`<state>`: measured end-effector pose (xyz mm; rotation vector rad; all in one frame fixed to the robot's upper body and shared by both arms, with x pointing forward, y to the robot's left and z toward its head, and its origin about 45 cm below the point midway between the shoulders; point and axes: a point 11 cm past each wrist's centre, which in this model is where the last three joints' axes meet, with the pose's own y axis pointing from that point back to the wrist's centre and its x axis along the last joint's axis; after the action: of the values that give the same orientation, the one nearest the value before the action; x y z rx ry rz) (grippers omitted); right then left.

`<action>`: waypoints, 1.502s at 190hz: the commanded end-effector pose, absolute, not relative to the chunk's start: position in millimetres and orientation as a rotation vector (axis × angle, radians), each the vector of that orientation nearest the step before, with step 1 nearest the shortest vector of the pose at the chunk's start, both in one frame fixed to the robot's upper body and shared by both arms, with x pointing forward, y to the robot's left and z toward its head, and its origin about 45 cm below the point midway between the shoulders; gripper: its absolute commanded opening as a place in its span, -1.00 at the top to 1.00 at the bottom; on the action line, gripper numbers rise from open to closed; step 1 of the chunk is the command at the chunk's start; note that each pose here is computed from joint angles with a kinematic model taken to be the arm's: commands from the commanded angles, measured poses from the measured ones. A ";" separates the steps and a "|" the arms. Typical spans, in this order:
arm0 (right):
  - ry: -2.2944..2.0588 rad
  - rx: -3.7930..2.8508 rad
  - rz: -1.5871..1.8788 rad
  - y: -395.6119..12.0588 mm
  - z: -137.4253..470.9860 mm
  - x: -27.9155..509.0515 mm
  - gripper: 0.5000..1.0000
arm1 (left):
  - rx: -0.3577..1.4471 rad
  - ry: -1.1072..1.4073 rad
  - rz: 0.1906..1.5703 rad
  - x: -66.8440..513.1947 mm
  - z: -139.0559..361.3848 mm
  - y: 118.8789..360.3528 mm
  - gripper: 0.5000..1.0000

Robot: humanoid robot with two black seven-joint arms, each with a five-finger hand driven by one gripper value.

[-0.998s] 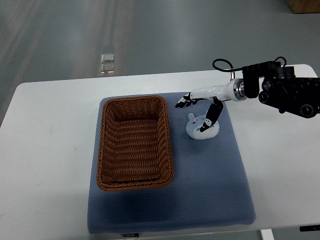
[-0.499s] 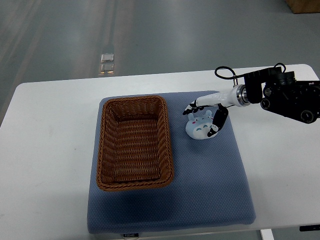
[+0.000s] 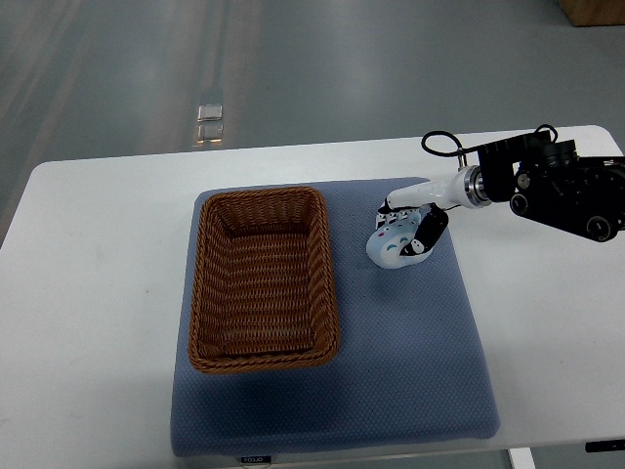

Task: Place blue toy in brown basket
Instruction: 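Lift the toy with the right hand and carry it over the basket, then open the right hand to release the toy into the basket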

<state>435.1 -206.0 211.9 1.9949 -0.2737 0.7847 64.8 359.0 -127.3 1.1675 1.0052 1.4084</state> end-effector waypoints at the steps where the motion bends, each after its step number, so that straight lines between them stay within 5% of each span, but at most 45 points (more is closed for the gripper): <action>1: -0.317 2.005 0.852 -198.6 245.9 448.9 1.00 | 1.168 1.005 1.409 64.8 -127.3 359.1 -1.00; 61: -0.244 2.047 1.142 -113.7 334.5 462.0 1.00 | 1.170 1.008 1.410 63.0 -127.4 359.7 -1.00; 110: -0.068 2.145 1.209 -10.9 315.6 433.9 1.00 | 1.171 1.011 1.408 61.2 -127.8 359.2 -1.00; 142: -0.103 2.126 1.194 -8.3 308.0 443.3 0.99 | 1.172 1.011 1.410 61.2 -127.7 359.8 -1.00; 150: -0.113 2.120 1.170 -14.6 298.7 445.6 0.56 | 1.172 1.011 1.410 61.2 -127.7 359.8 -1.00; 153: -0.116 2.115 1.156 -18.0 293.0 446.2 0.22 | 1.172 1.011 1.410 61.2 -127.7 359.8 -1.00; 155: -0.116 2.115 1.156 -18.0 292.9 446.2 0.21 | 1.172 1.011 1.410 61.2 -127.7 359.8 -1.00; 158: -0.118 2.114 1.140 -21.3 286.8 446.5 -0.16 | 1.172 1.011 1.410 61.2 -127.7 359.8 -1.00; 166: -0.120 2.108 1.124 -25.7 280.1 447.3 -0.37 | 1.172 1.011 1.410 61.2 -127.7 359.8 -1.00; 207: -0.126 2.107 1.087 -33.0 267.4 447.6 -0.55 | 1.171 1.011 1.408 61.2 -127.8 359.2 -1.00; 286: -0.384 2.267 0.990 -36.6 296.0 464.3 -0.57 | 1.170 1.012 1.407 61.3 -127.9 358.7 -1.00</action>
<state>453.9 -27.5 284.7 2.1856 -0.2355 1.0675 61.2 358.7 -127.9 1.1699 1.0120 1.4072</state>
